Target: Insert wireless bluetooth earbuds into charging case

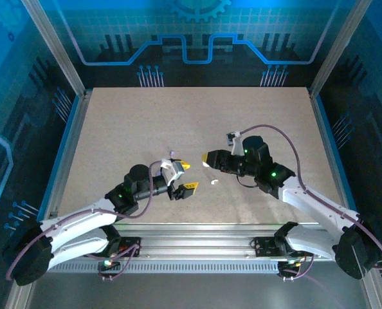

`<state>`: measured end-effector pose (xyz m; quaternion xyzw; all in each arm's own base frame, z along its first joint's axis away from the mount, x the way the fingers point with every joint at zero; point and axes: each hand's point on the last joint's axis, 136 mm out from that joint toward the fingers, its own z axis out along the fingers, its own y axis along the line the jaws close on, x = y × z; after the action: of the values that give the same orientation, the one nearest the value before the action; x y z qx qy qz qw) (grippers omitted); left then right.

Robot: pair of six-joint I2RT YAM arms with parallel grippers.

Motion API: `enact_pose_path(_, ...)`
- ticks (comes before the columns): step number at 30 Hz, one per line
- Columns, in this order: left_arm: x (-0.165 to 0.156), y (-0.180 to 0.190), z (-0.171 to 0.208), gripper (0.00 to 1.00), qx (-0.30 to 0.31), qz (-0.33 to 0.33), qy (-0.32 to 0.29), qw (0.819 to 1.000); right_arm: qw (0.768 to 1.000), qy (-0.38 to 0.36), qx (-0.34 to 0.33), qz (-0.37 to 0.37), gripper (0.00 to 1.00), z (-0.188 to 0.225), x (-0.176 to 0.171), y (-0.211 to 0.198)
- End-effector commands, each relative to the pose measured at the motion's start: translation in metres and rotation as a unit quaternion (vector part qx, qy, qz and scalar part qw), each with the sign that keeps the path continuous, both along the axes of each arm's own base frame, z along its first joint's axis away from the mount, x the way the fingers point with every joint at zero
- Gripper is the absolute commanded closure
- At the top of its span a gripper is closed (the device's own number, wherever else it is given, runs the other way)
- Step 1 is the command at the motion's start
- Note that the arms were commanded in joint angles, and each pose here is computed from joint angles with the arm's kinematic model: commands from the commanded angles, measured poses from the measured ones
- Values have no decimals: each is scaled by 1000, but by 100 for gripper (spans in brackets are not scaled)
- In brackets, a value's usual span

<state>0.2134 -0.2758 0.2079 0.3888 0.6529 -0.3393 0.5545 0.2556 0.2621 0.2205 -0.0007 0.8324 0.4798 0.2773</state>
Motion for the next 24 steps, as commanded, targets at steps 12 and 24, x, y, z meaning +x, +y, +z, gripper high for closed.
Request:
enact_pose_path(12,20,-10,37,30,-68,47,-55,995,998,-19,52,-28,59,15,-14,17)
enact_pose_path(24,29,-14,42,36,-89,63,-32,993,993,-22,75,-89,59,19,-13,7)
